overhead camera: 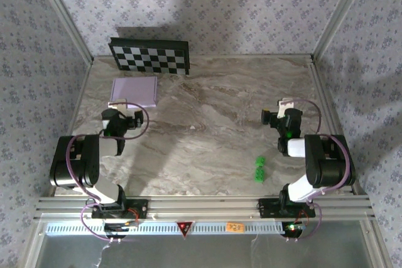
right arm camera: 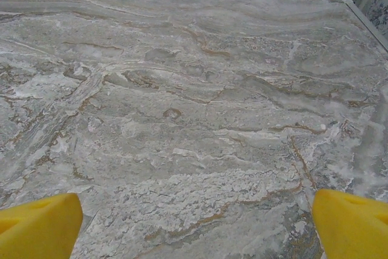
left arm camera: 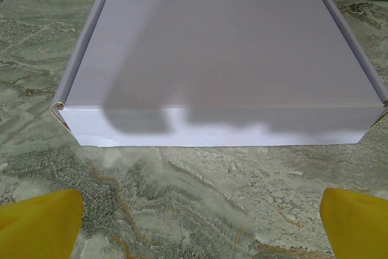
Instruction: Fold the paper box
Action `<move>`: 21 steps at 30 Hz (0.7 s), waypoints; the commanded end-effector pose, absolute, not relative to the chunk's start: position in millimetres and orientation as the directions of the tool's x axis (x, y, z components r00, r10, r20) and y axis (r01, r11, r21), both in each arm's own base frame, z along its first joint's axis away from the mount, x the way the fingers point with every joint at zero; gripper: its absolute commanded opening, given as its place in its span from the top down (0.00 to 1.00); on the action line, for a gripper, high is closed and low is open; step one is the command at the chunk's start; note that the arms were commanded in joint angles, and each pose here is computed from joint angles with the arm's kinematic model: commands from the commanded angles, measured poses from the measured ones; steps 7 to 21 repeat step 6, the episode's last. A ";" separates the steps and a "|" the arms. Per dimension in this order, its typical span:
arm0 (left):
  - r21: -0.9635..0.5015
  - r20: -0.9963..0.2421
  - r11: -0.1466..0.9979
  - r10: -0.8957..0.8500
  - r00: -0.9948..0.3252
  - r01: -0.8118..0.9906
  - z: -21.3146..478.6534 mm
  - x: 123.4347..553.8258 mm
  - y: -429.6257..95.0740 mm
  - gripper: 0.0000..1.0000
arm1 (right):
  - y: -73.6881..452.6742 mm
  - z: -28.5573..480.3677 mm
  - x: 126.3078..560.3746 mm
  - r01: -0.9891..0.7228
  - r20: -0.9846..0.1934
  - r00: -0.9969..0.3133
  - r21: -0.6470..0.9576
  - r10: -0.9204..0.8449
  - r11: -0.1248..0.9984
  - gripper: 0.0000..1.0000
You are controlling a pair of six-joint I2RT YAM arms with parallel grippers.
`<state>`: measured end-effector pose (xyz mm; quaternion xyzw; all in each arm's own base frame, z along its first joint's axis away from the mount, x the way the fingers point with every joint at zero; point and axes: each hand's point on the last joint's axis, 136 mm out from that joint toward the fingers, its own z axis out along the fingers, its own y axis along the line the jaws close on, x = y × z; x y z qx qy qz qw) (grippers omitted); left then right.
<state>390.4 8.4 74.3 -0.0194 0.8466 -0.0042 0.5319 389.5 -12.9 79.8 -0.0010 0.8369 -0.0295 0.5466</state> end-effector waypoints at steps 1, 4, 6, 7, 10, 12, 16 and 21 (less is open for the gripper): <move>-0.016 -0.923 0.999 -0.026 -0.384 -0.028 88.5 398.6 8.8 0.00 | -14.0 83.8 392.2 0.042 -0.923 -0.384 -0.053 -0.033 0.998 0.01; -0.016 -0.923 0.999 -0.026 -0.384 -0.029 88.5 398.7 9.1 0.00 | -15.2 84.7 389.7 0.050 -0.926 -0.377 -0.053 -0.030 0.997 0.01; -0.016 -0.923 0.999 -0.026 -0.385 -0.029 88.5 398.6 9.1 0.00 | -10.3 89.7 376.7 0.037 -0.948 -0.313 -0.069 -0.054 0.997 0.01; -0.016 -0.923 0.999 -0.026 -0.385 -0.029 88.5 398.6 9.1 0.00 | -10.3 89.7 376.7 0.037 -0.948 -0.313 -0.069 -0.054 0.997 0.01; -0.016 -0.923 0.999 -0.026 -0.385 -0.029 88.5 398.6 9.1 0.00 | -10.3 89.7 376.7 0.037 -0.948 -0.313 -0.069 -0.054 0.997 0.01; -0.016 -0.923 0.999 -0.026 -0.385 -0.029 88.5 398.6 9.1 0.00 | -10.3 89.7 376.7 0.037 -0.948 -0.313 -0.069 -0.054 0.997 0.01; -0.016 -0.923 0.999 -0.026 -0.385 -0.029 88.5 398.6 9.1 0.00 | -10.3 89.7 376.7 0.037 -0.948 -0.313 -0.069 -0.054 0.997 0.01; -0.016 -0.923 0.999 -0.026 -0.385 -0.029 88.5 398.6 9.1 0.00 | -10.3 89.7 376.7 0.037 -0.948 -0.313 -0.069 -0.054 0.997 0.01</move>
